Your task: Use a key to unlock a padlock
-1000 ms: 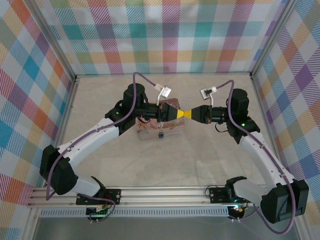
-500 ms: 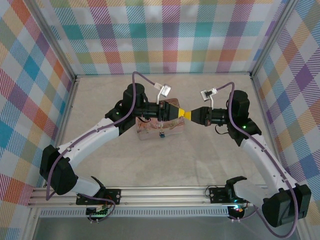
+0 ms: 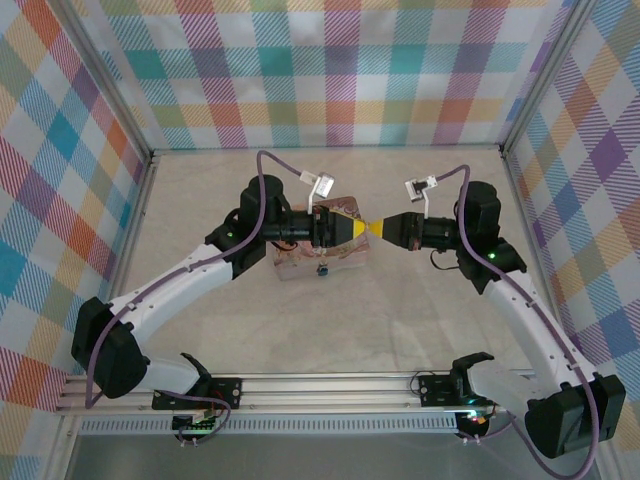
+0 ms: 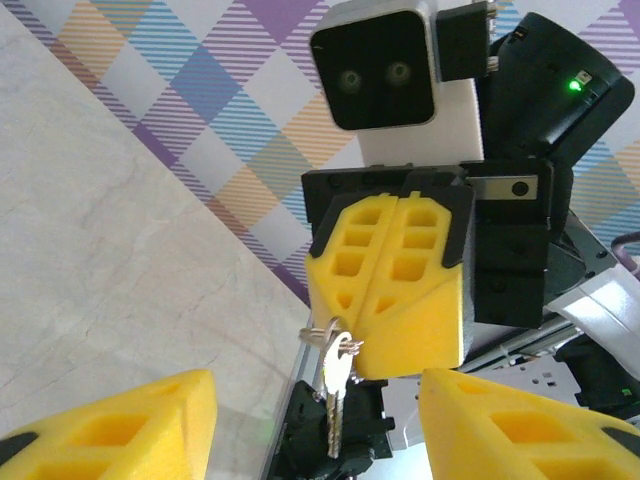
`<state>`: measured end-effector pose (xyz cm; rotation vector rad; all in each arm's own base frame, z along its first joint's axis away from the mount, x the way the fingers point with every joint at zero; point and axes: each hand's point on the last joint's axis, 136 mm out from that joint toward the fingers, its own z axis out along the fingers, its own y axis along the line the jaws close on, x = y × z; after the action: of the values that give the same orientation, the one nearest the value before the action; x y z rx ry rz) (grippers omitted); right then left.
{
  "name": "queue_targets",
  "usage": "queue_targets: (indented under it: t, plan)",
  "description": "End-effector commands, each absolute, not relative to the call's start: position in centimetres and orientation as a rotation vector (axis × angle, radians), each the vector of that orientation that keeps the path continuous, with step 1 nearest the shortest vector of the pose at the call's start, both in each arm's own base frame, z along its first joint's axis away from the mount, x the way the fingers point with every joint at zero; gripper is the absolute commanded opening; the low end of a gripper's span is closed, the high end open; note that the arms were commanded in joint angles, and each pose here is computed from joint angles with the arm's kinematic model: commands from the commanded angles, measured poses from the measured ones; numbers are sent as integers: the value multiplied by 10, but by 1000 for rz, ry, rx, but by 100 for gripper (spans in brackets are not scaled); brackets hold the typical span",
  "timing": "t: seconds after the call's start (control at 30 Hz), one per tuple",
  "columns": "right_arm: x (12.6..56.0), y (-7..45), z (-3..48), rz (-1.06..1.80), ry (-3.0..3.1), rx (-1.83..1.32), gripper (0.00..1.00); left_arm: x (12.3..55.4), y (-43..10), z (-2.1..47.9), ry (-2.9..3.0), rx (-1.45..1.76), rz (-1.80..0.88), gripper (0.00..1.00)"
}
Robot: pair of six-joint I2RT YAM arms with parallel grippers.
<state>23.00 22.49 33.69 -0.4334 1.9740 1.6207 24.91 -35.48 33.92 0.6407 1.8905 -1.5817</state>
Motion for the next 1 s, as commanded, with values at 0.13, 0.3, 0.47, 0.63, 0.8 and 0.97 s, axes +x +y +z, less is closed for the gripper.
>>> queue_targets:
  t: [0.13, 0.3, 0.47, 0.63, 0.8, 0.97]
  plan:
    - [229, 223, 357, 1581, 1916, -441, 0, 245, -351, 356, 1803, 643, -1619, 52]
    - [230, 222, 359, 1581, 1906, -434, 0, 245, -352, 357, 1798, 651, -1627, 45]
    - [230, 222, 361, 1576, 1898, -432, 0, 243, -357, 357, 1793, 666, -1649, 42]
    - [231, 221, 362, 1566, 1891, -424, 0, 243, -361, 353, 1803, 671, -1659, 35]
    - [232, 221, 363, 1562, 1878, -418, 0, 244, -363, 349, 1815, 674, -1663, 36]
    - [232, 220, 362, 1562, 1875, -414, 0, 243, -365, 347, 1818, 682, -1666, 24]
